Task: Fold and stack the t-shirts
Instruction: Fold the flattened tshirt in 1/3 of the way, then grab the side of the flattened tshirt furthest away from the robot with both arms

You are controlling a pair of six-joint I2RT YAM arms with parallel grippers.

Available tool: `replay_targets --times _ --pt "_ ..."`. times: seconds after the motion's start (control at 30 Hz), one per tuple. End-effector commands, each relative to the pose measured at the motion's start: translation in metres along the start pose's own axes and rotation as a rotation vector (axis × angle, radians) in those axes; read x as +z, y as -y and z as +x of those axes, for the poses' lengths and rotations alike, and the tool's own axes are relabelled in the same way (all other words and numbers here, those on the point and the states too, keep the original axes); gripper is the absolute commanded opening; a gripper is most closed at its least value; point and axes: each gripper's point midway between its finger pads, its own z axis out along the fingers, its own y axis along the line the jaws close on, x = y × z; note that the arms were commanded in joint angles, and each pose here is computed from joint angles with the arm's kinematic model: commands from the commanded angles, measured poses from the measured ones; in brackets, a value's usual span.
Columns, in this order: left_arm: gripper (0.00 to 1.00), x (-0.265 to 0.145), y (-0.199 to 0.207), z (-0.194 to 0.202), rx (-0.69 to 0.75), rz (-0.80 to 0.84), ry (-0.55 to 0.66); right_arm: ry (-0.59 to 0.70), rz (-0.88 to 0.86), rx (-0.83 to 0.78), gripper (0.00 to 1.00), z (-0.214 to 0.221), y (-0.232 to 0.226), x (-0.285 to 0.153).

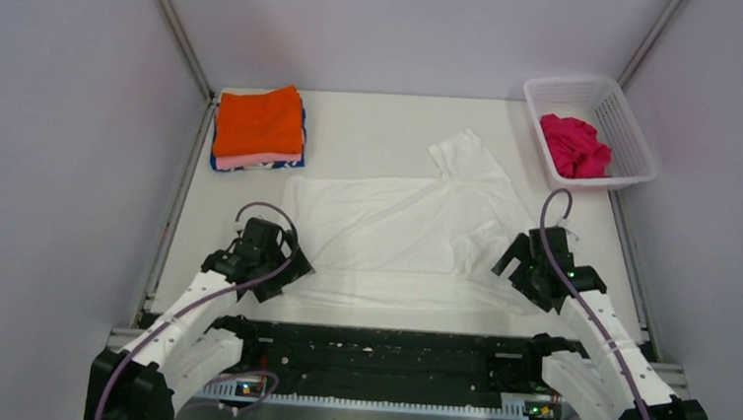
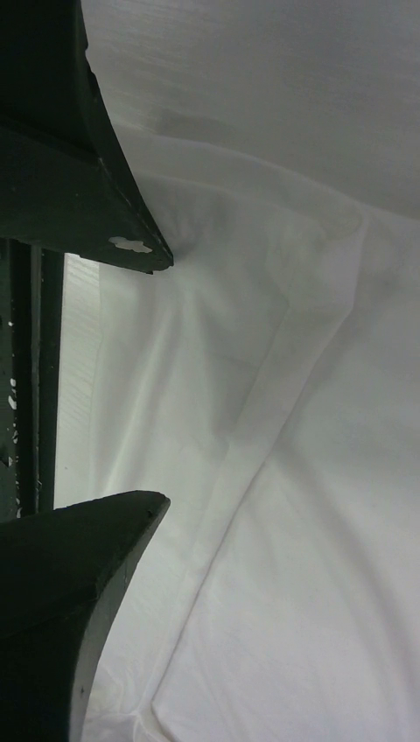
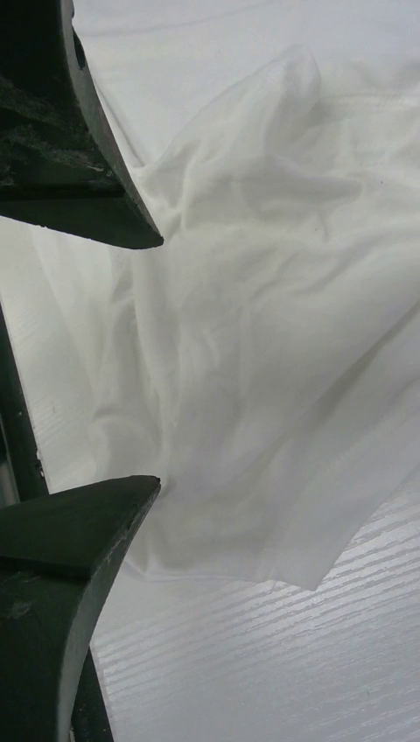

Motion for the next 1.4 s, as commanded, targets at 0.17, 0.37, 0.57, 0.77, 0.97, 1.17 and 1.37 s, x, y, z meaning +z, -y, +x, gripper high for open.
replay_targets --times 0.17,0.37,0.57,0.77,0.97,1.17,1.37 --pt "0.99 -0.036 0.043 -0.077 0.045 0.008 0.246 0.222 -0.212 -0.118 0.99 -0.066 -0.056 -0.036" --pt "0.99 -0.033 0.067 -0.14 0.038 -0.072 0.343 0.321 -0.347 -0.184 0.99 -0.114 -0.111 -0.048" --pt "0.88 0.015 0.086 -0.198 0.032 -0.091 0.332 0.415 -0.444 -0.197 0.99 -0.145 -0.147 -0.05" --pt "0.79 0.056 0.097 -0.241 0.088 -0.195 0.323 0.408 -0.331 -0.201 0.99 -0.149 -0.135 -0.023" --pt "0.67 0.085 0.094 -0.261 0.07 -0.284 0.325 0.459 -0.257 -0.183 0.99 -0.153 -0.118 -0.018" --pt "0.6 0.102 0.093 -0.261 0.07 -0.295 0.303 0.484 -0.259 -0.196 0.99 -0.154 -0.115 -0.019" --pt "0.57 0.115 0.09 -0.257 0.053 -0.305 0.291 0.471 -0.263 -0.21 0.99 -0.15 -0.115 -0.016"
